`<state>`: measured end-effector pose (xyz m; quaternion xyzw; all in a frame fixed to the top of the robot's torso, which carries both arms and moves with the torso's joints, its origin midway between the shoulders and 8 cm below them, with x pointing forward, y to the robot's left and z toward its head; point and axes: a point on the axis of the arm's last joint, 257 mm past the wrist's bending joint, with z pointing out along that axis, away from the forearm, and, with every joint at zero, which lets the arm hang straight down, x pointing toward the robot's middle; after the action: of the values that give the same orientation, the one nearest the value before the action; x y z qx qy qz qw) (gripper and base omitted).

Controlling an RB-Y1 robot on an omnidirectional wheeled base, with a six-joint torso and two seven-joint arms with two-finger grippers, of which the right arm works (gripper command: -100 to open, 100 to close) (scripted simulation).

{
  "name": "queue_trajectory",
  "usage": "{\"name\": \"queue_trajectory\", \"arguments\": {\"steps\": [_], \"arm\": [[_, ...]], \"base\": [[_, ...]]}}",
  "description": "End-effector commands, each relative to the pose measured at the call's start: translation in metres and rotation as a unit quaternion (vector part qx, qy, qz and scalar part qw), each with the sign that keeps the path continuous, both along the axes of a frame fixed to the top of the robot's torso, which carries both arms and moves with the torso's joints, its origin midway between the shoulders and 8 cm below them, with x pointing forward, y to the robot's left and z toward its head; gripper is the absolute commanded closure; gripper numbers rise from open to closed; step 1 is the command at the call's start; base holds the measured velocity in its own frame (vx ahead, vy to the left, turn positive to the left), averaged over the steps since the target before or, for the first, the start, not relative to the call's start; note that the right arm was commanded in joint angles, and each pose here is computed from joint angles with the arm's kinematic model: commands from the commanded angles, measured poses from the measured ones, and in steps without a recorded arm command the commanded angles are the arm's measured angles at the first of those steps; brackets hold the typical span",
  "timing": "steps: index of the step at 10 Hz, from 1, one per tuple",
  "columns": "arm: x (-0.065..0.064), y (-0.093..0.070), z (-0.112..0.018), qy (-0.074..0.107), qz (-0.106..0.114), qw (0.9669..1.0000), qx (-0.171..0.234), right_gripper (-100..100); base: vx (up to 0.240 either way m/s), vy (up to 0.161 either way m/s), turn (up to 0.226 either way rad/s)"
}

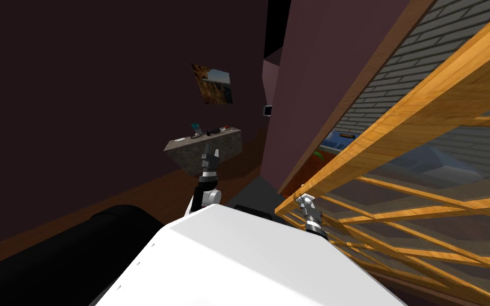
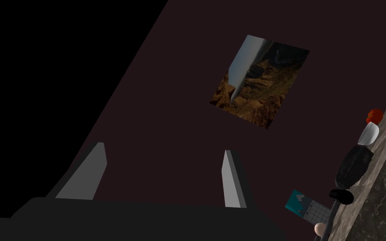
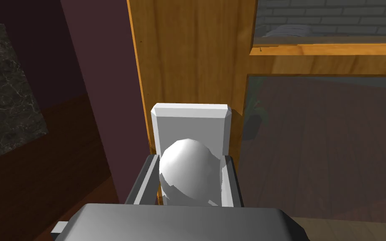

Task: Pull the door open

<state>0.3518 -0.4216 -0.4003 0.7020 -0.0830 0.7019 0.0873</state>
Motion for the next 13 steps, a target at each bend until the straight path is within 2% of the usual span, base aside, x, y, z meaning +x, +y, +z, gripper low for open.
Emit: {"name": "queue_trajectory", "arguments": {"steps": [1,3,4,5,11,12,13], "arm": [[-0.006,0.005,-0.001,0.0,0.015,0.9999,0.002,100],[-0.012,0.01,0.0,0.0,0.034,0.9994,0.003,100],[-0.011,0.009,-0.002,0.003,0.028,0.9996,0.002,100],[-0.018,0.012,-0.003,0.004,0.04,0.9992,0.003,100],[-0.041,0.017,0.0,0.0,0.081,0.9967,0.003,100],[-0.044,0.018,0.0,0.0,0.086,0.9963,0.003,100],[-0.043,0.016,-0.002,0.003,0.082,0.9967,0.002,100]], "base": [[-0.24,-0.004,0.084],[-0.261,-0.034,0.109],[-0.113,-0.015,0.031],[-0.169,-0.009,0.115],[-0.238,-0.03,0.128],[-0.205,-0.033,0.089],[-0.087,-0.016,0.021]]}}
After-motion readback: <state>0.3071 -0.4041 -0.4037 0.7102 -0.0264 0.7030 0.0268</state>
